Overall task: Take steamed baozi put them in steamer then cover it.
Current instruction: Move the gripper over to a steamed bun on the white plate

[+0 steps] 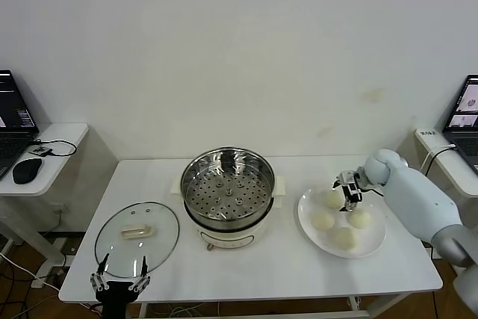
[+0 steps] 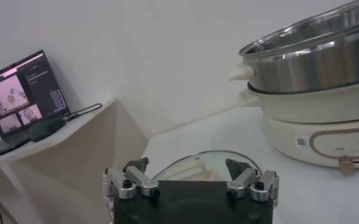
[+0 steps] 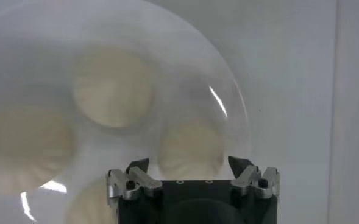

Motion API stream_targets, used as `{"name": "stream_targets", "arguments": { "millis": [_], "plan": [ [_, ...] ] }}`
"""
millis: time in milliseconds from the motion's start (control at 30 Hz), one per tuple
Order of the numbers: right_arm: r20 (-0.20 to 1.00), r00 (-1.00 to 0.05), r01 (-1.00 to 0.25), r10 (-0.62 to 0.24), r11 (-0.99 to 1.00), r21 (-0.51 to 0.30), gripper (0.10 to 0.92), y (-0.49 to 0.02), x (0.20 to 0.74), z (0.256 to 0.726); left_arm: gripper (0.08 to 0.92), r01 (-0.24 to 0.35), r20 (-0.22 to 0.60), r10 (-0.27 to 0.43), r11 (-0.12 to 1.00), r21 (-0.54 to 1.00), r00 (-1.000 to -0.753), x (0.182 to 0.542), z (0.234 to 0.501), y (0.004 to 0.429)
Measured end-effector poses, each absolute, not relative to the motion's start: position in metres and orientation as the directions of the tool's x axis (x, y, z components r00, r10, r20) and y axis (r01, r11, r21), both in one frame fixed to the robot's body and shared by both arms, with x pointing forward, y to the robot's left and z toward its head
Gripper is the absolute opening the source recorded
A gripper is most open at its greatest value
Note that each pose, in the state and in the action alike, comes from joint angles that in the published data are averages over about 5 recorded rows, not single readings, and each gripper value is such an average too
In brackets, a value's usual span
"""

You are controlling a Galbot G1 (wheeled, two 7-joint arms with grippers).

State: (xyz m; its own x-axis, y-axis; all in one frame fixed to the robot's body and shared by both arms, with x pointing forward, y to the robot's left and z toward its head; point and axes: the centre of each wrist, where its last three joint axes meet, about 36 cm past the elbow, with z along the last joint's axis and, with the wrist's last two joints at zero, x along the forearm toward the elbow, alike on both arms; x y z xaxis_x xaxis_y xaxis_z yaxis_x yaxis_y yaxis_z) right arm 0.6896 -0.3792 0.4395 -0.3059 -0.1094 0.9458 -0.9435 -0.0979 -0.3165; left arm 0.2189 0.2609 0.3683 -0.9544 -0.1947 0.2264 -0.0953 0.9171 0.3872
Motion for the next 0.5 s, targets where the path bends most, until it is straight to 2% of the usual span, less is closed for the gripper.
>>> {"name": "stream_targets", "arguments": {
  "millis": [133,300,500],
  "plan": [
    [0.948,-0.301,-0.945,-0.103,-0.099,-0.311,0.704,-0.3762,0.6922,0.4381,0.823,-0.098,0.226,-0.198,0.916,0.389,-0.954,0.2193,0.3676,0.2619],
    [0.951,-0.294,-0.947,-0.098,-0.103,-0.304,0.6,-0.3752,0.6927,0.4369,0.823,-0.099,0.225,-0.199,0.917,0.387,-0.954,0.2199,0.3675,0.2614],
    [0.955,-0.283,-0.95,-0.092,-0.107,-0.292,0.584,-0.3785,0.6917,0.4443,0.823,-0.096,0.223,-0.193,0.918,0.384,-0.956,0.2206,0.3686,0.2597]
  ]
}}
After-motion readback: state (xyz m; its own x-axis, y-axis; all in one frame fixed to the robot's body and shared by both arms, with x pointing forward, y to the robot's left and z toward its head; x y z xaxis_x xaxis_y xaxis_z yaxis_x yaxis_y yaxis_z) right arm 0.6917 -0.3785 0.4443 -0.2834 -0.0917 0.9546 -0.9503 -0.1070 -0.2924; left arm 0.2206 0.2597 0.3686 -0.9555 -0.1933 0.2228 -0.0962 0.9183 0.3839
